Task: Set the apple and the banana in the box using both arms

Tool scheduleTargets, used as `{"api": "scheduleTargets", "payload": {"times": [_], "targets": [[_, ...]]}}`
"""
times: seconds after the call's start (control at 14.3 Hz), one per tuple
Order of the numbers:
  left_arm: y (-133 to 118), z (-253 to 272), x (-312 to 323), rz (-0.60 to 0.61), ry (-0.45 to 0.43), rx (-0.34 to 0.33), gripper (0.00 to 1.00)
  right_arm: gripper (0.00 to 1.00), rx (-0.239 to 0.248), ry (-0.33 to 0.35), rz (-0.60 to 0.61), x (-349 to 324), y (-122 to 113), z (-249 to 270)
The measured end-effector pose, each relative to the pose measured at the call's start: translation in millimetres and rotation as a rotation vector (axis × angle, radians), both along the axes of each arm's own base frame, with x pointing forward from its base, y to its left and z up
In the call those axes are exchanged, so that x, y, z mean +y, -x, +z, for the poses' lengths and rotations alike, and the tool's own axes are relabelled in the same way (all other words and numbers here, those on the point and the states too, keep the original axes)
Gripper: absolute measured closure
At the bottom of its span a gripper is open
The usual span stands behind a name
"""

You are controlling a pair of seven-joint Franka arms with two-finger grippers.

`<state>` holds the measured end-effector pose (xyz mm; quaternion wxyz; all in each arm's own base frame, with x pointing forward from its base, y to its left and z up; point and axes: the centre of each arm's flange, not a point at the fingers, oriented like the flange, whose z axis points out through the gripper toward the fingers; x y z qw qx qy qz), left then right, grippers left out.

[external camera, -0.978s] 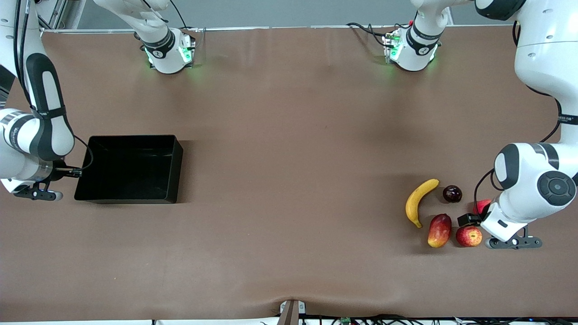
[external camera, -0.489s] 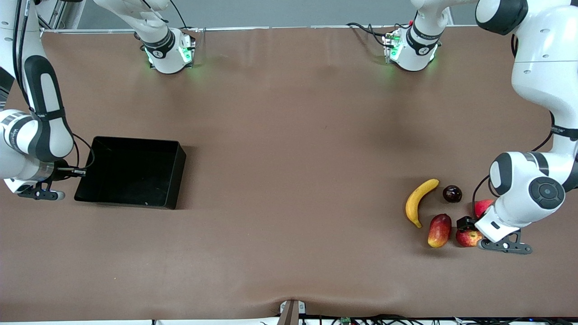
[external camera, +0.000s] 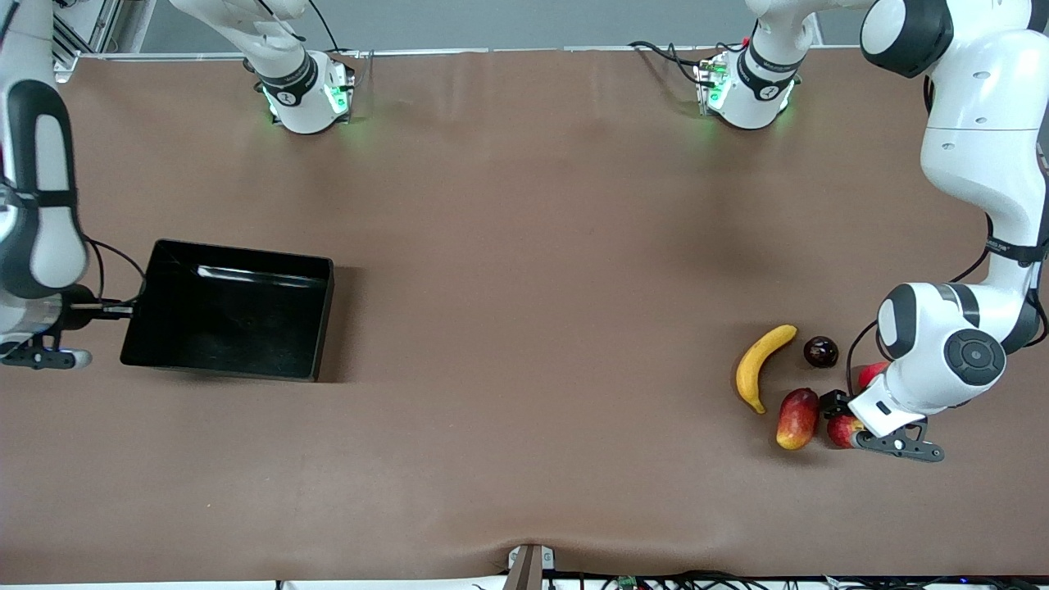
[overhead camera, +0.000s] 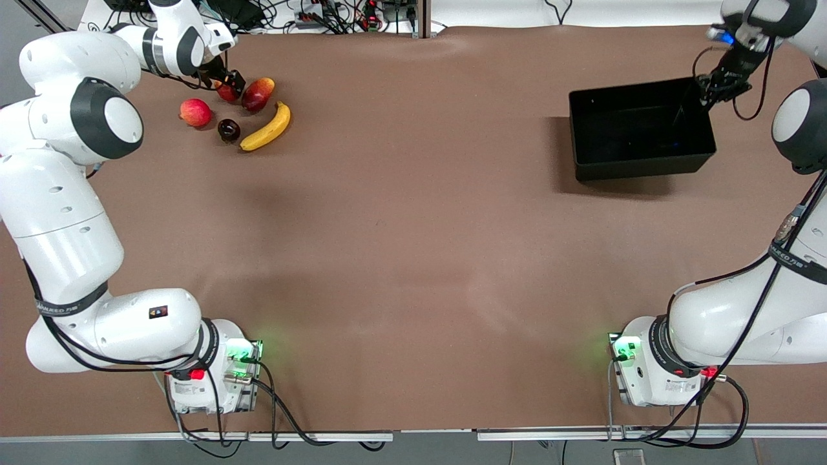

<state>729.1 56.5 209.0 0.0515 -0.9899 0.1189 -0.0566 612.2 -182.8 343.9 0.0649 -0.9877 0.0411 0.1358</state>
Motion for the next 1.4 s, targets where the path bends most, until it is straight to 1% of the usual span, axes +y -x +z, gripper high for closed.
{"api": "scheduleTargets", "payload": {"times": [0.07,0.14,0.21,0.28,0.35,0.42,0.49,0.63,0.84,0.91,0.98,1.12,1.19,1.26,1.4], "targets": [[0,-2,0,0.000,0.001,0.002,0.07,0.94,0.009,-0.034,0.000,9,-2,11],[0,-3,0,-0.001,0.001,0.000,0.16,0.94,0.018,-0.065,0.007,21,-3,19],[0,-3,0,-0.003,0.001,-0.006,0.22,0.94,0.028,-0.098,0.015,35,-3,25],[-2,-2,0,-0.005,0.002,-0.017,0.22,0.94,0.040,-0.122,0.017,51,-4,29],[-3,0,-1,-0.008,0.000,-0.028,0.30,0.94,0.053,-0.129,0.013,67,-5,31],[-3,0,-1,-0.015,-0.005,-0.036,0.32,0.94,0.066,-0.129,0.000,84,-6,35],[-4,1,-1,-0.023,-0.013,-0.041,0.32,0.94,0.081,-0.120,-0.019,104,-7,40],[-8,7,-3,-0.032,-0.020,-0.058,0.32,0.94,0.095,-0.095,-0.035,149,-9,49],[-19,38,-8,-0.039,-0.023,-0.112,0.32,0.94,0.108,-0.068,-0.049,233,-6,61],[-21,51,-9,-0.040,-0.028,-0.117,0.32,0.94,0.114,-0.062,-0.056,263,-4,63],[-20,62,-10,-0.040,-0.034,-0.112,0.32,0.94,0.119,-0.069,-0.062,289,0,62],[-17,89,-18,-0.044,-0.048,-0.088,0.32,0.94,0.132,-0.135,-0.085,322,7,49],[-14,105,-25,-0.048,-0.057,-0.069,0.32,0.94,0.133,-0.155,-0.102,331,10,39],[-11,122,-34,-0.054,-0.066,-0.049,0.32,0.94,0.130,-0.158,-0.121,341,13,30],[-1,151,-57,-0.066,-0.070,-0.005,0.32,0.94,0.102,-0.135,-0.155,373,22,13]]}}
